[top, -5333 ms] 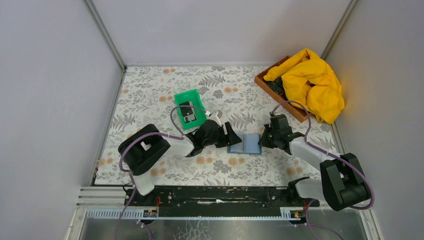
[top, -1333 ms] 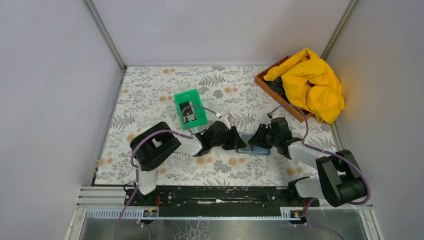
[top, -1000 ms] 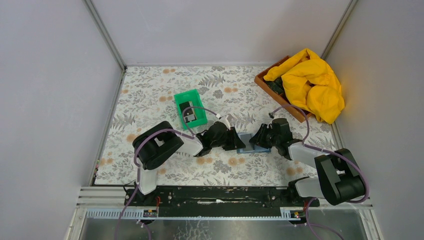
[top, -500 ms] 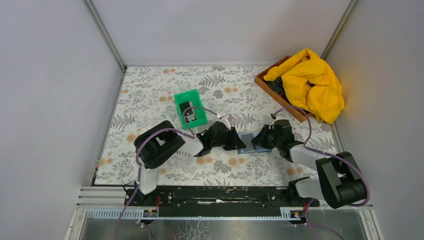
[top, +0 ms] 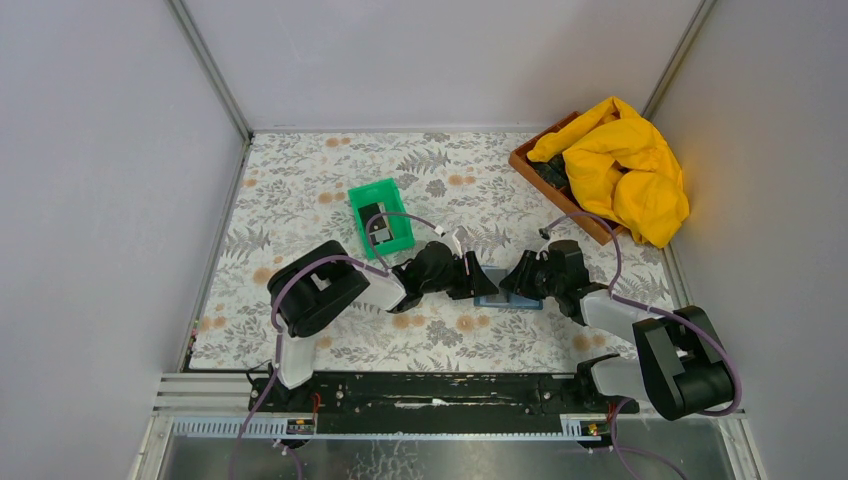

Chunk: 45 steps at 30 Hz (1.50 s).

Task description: Take the credit cards out of the card holder

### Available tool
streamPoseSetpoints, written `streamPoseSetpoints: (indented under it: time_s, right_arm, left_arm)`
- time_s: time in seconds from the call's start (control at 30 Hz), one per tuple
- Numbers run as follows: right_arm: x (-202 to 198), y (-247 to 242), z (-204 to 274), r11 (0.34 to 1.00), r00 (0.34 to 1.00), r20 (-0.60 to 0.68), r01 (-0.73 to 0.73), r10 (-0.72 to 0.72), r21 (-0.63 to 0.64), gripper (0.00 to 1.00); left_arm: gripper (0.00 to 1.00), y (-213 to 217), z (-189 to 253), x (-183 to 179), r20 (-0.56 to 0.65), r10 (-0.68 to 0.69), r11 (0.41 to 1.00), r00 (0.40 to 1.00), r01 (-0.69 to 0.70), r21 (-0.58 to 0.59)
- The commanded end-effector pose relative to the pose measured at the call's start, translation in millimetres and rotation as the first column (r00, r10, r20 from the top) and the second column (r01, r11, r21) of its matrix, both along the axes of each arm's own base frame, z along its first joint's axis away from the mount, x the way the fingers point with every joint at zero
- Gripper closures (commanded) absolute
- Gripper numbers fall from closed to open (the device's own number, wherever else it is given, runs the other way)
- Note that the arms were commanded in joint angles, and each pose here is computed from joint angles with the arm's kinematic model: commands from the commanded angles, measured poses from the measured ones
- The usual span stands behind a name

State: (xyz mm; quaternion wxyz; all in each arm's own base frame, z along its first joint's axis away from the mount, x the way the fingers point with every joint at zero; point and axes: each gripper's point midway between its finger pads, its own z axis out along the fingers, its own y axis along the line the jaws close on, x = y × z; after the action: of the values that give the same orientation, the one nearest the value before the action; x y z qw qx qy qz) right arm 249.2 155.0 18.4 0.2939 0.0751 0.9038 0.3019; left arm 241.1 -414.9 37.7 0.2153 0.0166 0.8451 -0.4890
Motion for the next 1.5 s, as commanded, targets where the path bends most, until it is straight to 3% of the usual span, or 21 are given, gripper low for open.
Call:
streamPoseSetpoints:
  time_s: [0.0, 0.3, 0.6, 1.47]
  right_arm:
    - [-25, 24, 4, 0.988, 0.99, -0.057, -0.126, 0.131, 0.091, 0.63]
    - [-28, 24, -1, 0.987, 0.989, -0.066, -0.128, 0.134, 0.096, 0.54]
    - [-29, 24, -3, 0.987, 0.989, -0.072, -0.124, 0.132, 0.099, 0.52]
    - [-29, 23, 2, 0.988, 0.989, -0.06, -0.127, 0.133, 0.092, 0.52]
  left_arm:
    - [0.44, -9, 17, 13, 0.063, 0.018, 0.998, 0.998, -0.015, -0.053]
    - [0.45, -25, 48, 12, 0.079, -0.025, 0.988, 0.997, 0.036, -0.147]
    - [0.45, -38, 77, 8, 0.081, -0.065, 0.96, 0.995, 0.085, -0.267]
    - [0.45, -46, 88, 21, 0.119, -0.046, 0.959, 0.992, 0.077, -0.274]
